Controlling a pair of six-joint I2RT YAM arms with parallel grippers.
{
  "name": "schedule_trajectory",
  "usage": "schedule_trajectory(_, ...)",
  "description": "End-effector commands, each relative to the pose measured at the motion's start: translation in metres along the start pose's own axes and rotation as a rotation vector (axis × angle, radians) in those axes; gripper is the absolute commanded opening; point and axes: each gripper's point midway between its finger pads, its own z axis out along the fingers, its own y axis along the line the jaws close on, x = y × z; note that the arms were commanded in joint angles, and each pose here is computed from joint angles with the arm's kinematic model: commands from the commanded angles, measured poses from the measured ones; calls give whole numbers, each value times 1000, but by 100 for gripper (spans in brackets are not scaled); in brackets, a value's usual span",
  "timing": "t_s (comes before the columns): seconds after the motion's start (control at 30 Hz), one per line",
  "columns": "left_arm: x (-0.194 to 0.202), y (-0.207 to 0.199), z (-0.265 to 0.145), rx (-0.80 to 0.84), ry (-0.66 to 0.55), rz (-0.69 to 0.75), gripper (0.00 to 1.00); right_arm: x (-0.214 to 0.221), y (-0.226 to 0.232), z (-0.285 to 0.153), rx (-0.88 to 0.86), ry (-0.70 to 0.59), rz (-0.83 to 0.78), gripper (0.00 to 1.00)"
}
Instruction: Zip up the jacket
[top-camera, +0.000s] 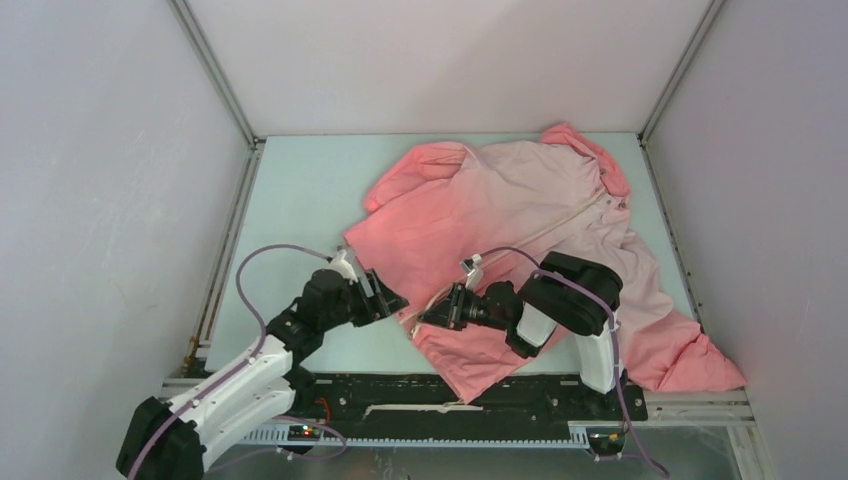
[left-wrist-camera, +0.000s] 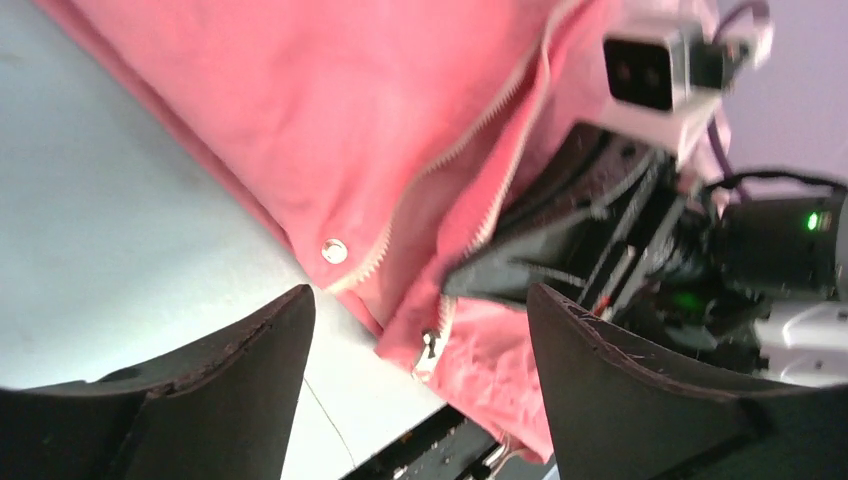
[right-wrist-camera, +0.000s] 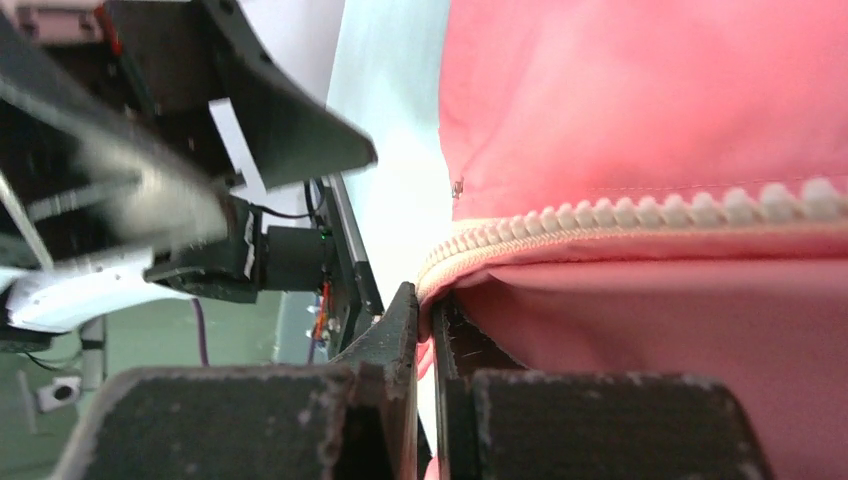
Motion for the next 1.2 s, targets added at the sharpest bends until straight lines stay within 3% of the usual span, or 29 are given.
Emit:
schedule_trajectory(0.0, -15, 7, -1, 23, -37, -95, 82, 1, 25, -3, -111, -13, -214, 0)
schedule_trajectory(0.47, -18, 42, 24, -95, -11, -111, 64, 1, 15, -9, -58, -50, -202, 0)
schedule_trajectory(0.73, -10, 42, 35, -103, 56, -93, 48, 0, 14, -9, -55, -53, -197, 0)
schedule_trajectory(1.17, -9, 30, 46, -57, 77, -72, 29, 0, 12, -8, -49, -56, -192, 0)
